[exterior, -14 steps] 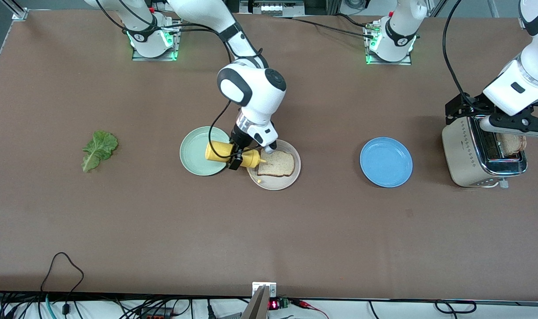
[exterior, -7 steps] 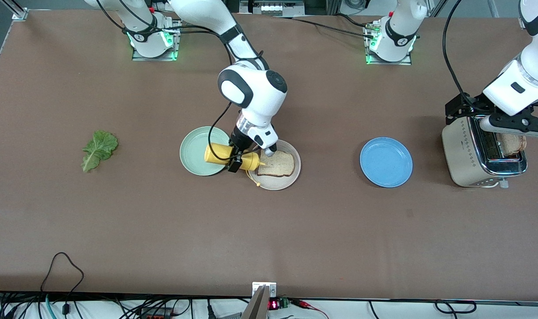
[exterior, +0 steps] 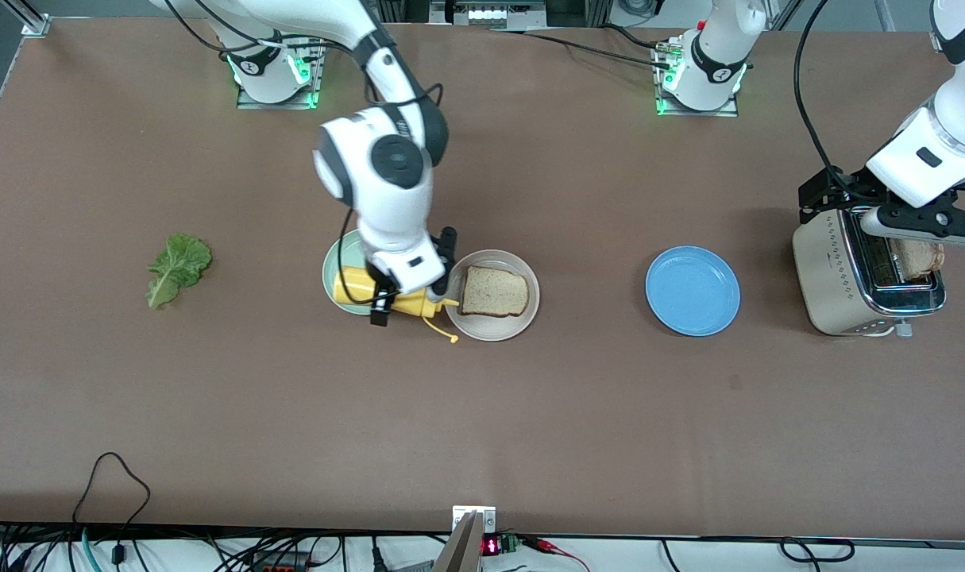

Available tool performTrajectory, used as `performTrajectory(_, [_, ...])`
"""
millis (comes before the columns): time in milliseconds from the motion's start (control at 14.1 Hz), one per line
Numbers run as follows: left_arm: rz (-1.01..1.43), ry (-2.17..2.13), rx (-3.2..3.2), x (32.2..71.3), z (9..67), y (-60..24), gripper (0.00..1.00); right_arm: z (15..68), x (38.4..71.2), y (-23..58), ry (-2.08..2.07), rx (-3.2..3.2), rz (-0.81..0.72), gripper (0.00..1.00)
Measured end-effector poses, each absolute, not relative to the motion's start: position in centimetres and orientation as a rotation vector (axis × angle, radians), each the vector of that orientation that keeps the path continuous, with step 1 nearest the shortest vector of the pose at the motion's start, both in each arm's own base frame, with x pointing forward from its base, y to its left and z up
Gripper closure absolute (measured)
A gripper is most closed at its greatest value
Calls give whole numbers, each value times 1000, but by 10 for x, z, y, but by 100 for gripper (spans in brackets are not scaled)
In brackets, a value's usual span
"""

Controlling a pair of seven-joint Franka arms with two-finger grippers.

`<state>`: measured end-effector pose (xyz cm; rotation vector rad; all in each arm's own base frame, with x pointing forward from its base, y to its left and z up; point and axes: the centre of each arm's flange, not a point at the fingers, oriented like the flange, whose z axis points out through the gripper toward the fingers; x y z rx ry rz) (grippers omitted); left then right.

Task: Make sandwich in beige plate with both arms
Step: 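Carry the mustard bottle back beside the green plate with the right gripper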

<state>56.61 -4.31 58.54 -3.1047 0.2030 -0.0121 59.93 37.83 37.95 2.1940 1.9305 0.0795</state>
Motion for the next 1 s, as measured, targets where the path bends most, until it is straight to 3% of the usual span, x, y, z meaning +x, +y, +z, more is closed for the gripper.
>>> performTrajectory(498, [-12, 202, -3105, 566, 585, -43, 0, 409, 634, 218, 2225, 2490, 407, 59])
performTrajectory(995, [-12, 201, -3105, 566, 585, -42, 0, 314, 604, 78, 2356, 2704, 1062, 59])
